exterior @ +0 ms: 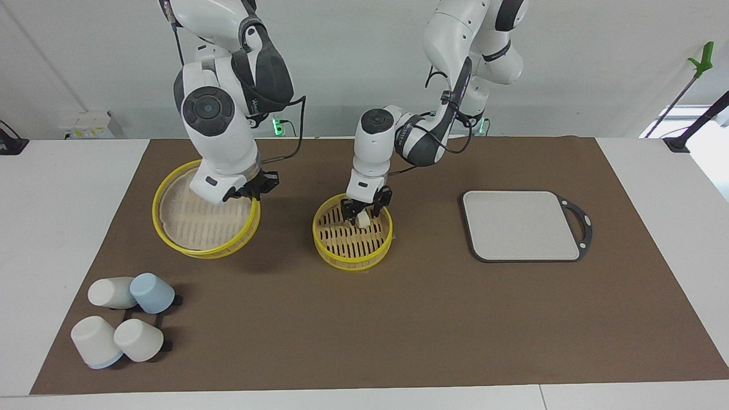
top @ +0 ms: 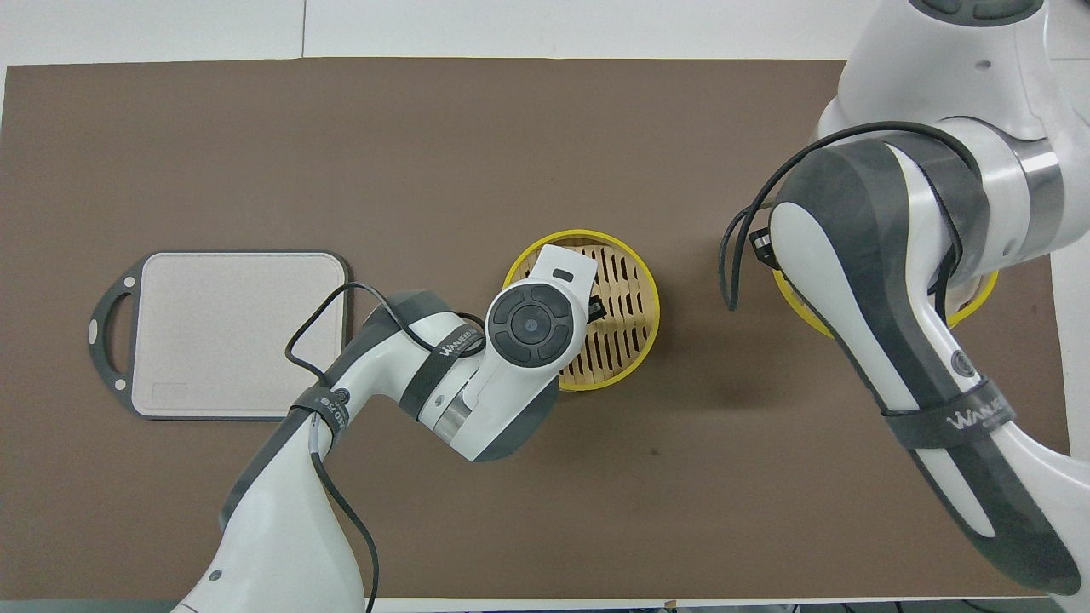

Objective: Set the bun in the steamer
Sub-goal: 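Lower the bun into the open steamer with the left gripper and release, then withdraw the left gripper while the right gripper brings the lid back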

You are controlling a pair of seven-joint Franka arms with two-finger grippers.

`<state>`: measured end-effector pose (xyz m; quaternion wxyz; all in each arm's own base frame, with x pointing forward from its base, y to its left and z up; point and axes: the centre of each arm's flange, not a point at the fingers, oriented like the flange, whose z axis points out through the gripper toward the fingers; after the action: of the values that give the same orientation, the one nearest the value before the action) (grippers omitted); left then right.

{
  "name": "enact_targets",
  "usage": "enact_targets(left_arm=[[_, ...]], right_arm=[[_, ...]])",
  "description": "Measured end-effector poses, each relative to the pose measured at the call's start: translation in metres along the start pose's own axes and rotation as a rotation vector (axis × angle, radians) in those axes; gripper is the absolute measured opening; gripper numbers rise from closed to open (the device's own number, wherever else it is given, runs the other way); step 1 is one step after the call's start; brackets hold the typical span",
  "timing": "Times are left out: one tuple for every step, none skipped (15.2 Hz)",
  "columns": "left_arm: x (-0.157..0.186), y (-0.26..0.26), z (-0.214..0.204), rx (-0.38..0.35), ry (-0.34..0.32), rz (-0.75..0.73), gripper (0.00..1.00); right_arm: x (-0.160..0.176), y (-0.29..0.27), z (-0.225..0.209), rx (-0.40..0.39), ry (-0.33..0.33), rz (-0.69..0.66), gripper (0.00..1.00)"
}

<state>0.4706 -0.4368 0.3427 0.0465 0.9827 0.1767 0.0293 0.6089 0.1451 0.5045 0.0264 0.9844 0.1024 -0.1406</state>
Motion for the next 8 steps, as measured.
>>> enact_targets(left_arm=[[0.009,-0.005,-0.013,0.005,0.003,-0.012,1.0],[0.02,-0.013,-0.031,0.016,0.003,-0.021,1.0],[0.033,-0.025,-0.053,0.029,0.002,-0.028,1.0],[0.045,-0.038,-0.077,0.04,0.001,-0.031,1.0],[0.058,-0.055,-0.103,0.048,0.002,-0.033,1.0],[0.07,-0.073,-0.127,0.054,0.004,-0.03,1.0],[0.083,-0.094,-0.149,0.063,0.003,-0.019,1.0],[0.097,-0.116,-0.168,0.073,-0.001,0.0,1.0]], right_arm=[[0.0,-0.001,0.0,0.0,0.001,-0.001,0.09],[-0.001,-0.002,0.0,-0.001,0.001,-0.003,0.09],[-0.001,-0.003,0.0,-0.001,0.0,-0.005,0.09],[-0.001,-0.005,0.0,-0.002,0.0,-0.007,0.09],[0.0,-0.006,0.0,-0.001,0.004,-0.008,0.09],[0.002,-0.008,-0.001,0.003,0.02,-0.006,0.09],[0.005,-0.015,-0.003,0.019,0.048,0.005,0.09],[0.007,-0.03,-0.005,0.033,0.077,0.023,0.09]])
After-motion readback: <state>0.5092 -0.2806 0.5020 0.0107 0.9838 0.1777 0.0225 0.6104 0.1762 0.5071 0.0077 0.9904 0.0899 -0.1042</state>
